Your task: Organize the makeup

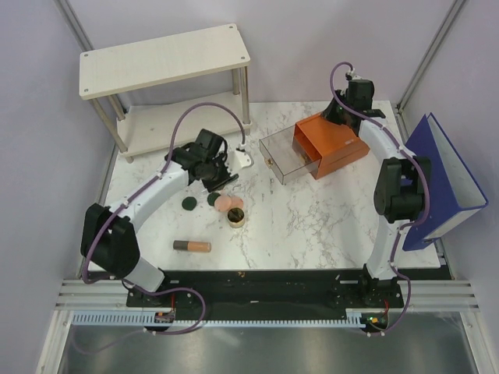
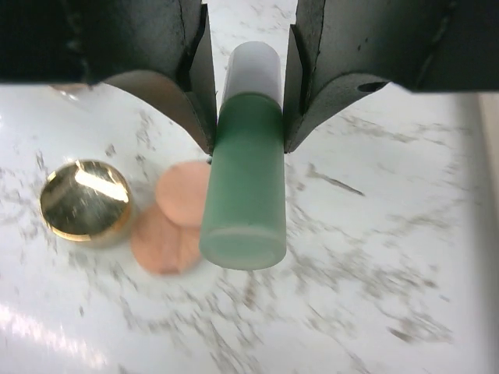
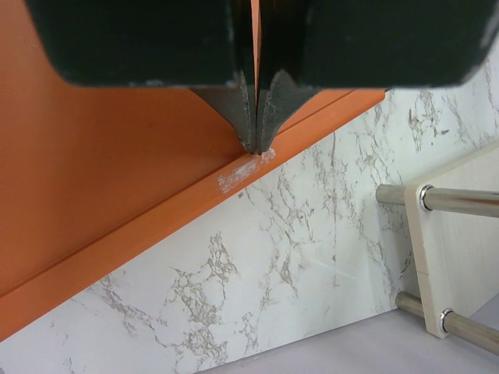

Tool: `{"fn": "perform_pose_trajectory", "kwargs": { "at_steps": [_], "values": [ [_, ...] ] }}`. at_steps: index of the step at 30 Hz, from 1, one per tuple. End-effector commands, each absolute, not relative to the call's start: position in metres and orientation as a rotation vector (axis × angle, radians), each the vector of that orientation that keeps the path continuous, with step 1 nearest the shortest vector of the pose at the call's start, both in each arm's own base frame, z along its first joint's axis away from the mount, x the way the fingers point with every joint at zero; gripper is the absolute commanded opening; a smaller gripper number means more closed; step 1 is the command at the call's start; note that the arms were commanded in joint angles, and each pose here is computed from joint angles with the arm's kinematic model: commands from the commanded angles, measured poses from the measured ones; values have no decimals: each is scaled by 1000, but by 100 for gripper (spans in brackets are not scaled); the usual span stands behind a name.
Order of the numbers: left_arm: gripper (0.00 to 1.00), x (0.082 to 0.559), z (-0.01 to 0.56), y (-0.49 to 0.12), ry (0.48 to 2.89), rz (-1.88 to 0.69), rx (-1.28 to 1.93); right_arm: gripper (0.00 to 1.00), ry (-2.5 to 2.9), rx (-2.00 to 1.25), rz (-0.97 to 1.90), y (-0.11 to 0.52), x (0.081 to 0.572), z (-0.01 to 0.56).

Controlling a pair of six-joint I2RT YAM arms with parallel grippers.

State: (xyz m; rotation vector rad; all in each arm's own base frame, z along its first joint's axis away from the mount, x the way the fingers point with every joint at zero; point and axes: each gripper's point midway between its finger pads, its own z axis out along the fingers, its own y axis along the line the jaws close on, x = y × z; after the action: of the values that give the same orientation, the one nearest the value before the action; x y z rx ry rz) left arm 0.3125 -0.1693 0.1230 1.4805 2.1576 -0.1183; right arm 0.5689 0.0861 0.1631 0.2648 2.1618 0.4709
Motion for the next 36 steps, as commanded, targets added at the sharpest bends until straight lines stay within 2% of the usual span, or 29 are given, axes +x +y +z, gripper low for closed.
{"fn": "perform_pose_trajectory", "kwargs": {
  "at_steps": [1,8,17,24,36],
  "values": [
    [2,351,177,-204,2021,-169,1357,0,2566,325,326,72,498,46],
    [2,400,233,-261,1859,-302,1307,0,2527,322,349,74,508,58],
    [2,432,255,-334,1686,-375,1381,0,2393,356,395,68,524,119],
    [2,424,266,-376,1586,-518,1382,0,2329,396,346,42,516,153],
    [2,410,237,-418,1555,-719,1410,0,2421,438,259,17,487,118]
  ]
}}
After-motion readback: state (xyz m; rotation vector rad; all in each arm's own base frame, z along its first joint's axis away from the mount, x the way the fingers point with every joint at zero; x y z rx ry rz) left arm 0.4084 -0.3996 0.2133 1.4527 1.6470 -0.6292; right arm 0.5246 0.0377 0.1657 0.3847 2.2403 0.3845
